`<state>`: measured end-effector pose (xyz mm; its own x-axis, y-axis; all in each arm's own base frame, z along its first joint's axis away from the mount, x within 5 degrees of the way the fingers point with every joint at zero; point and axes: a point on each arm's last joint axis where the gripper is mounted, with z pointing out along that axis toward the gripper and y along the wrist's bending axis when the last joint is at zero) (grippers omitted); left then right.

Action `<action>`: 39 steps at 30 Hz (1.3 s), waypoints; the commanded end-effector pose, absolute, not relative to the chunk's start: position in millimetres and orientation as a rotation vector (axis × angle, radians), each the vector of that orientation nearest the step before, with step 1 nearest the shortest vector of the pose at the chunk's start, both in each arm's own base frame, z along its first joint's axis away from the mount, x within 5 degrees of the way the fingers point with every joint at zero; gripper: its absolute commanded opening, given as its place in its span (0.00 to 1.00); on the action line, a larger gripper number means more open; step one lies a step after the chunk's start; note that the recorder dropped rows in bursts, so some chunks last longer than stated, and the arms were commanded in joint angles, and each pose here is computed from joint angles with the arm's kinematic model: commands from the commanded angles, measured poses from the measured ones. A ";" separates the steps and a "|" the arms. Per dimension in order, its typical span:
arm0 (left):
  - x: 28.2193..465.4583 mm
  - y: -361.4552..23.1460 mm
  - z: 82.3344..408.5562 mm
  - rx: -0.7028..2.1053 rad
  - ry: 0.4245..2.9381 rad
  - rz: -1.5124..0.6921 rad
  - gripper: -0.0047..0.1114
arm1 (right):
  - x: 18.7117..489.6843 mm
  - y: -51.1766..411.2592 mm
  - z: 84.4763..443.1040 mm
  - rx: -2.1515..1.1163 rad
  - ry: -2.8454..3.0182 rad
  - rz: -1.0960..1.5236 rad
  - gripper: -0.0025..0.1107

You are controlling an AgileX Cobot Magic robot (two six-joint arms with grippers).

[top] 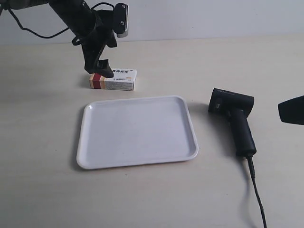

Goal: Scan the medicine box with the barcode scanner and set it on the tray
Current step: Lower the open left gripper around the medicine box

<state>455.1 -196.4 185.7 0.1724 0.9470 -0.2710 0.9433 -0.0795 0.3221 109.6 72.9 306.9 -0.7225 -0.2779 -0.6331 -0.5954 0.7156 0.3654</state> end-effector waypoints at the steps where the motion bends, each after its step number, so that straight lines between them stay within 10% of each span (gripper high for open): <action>1: 462.7 -198.4 176.7 2.015 1.769 0.033 0.81 | 111.7 73.7 308.7 -0.665 2.363 0.767 0.02; 39: 477.0 -194.3 141.6 2.000 1.778 -0.012 0.81 | 112.7 73.2 309.0 -0.665 2.351 0.752 0.02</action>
<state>474.8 -193.8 139.3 0.1656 0.9412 -0.2945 0.9466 -0.0680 0.3150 111.1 73.0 306.2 -0.7243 -0.2778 -0.6311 -0.5936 0.7168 0.3658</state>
